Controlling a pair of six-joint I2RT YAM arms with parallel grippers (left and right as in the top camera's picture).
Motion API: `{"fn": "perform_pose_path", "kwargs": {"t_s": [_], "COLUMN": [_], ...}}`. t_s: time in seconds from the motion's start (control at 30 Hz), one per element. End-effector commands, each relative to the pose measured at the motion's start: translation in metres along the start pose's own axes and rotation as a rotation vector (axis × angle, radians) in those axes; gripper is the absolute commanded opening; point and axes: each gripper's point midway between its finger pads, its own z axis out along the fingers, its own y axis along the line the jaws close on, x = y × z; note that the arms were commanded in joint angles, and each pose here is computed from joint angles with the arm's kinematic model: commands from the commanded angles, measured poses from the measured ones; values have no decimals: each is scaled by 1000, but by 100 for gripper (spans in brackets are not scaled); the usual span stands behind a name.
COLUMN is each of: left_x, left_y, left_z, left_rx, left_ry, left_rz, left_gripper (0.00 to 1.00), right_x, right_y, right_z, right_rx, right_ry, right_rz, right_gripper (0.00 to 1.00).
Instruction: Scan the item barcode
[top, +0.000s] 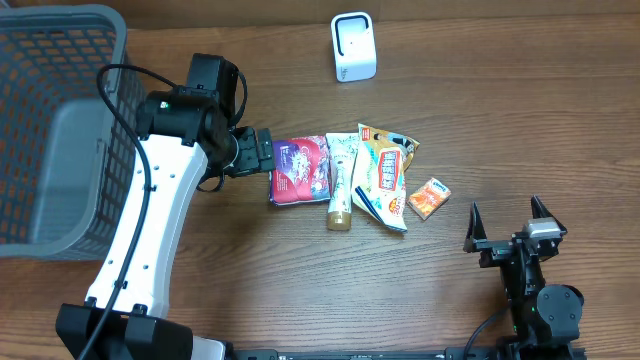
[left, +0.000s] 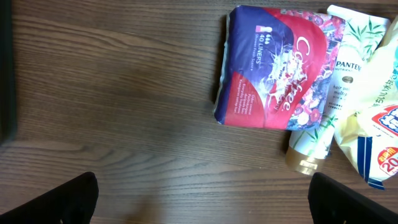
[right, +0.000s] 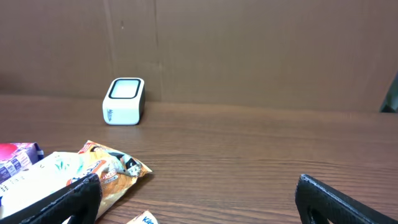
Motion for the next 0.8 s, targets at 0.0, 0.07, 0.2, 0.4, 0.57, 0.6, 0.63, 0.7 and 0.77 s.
{"fn": "perform_pose_path", "kwargs": {"t_s": [0.0, 0.07, 0.2, 0.4, 0.57, 0.6, 0.63, 0.7, 0.77], "left_x": [-3, -3, -3, -3, -3, -3, -3, -3, -3], "left_y": [1, 1, 1, 1, 1, 1, 1, 1, 1], "left_z": [-1, -1, -1, -1, -1, -1, -1, -1, -1], "left_rx": [-11, -11, -11, -11, -11, -12, -11, -11, -11], "left_ry": [-15, -15, -15, -15, -15, -14, -15, -15, -15], "left_rz": [-7, -7, -7, -7, -7, -7, -7, -7, -7], "left_gripper": [100, 100, 100, 100, 100, 100, 100, 100, 100], "right_x": [-9, -19, -28, -85, -127, -132, -138, -152, -168], "right_y": [16, 60, 118, 128, 109, 105, 102, 99, 99], "right_z": [-1, -12, -49, -79, -77, -74, -72, -71, -65], "right_rx": [-93, -365, -767, -892, -761, -737, -712, -688, -681], "right_ry": [-48, -67, -77, -306, -394, -381, -365, -334, -270], "right_rz": [36, 119, 127, 117, 176, 191, 206, 222, 246], "right_gripper": [100, 100, 100, 100, 100, 100, 100, 100, 100]}}
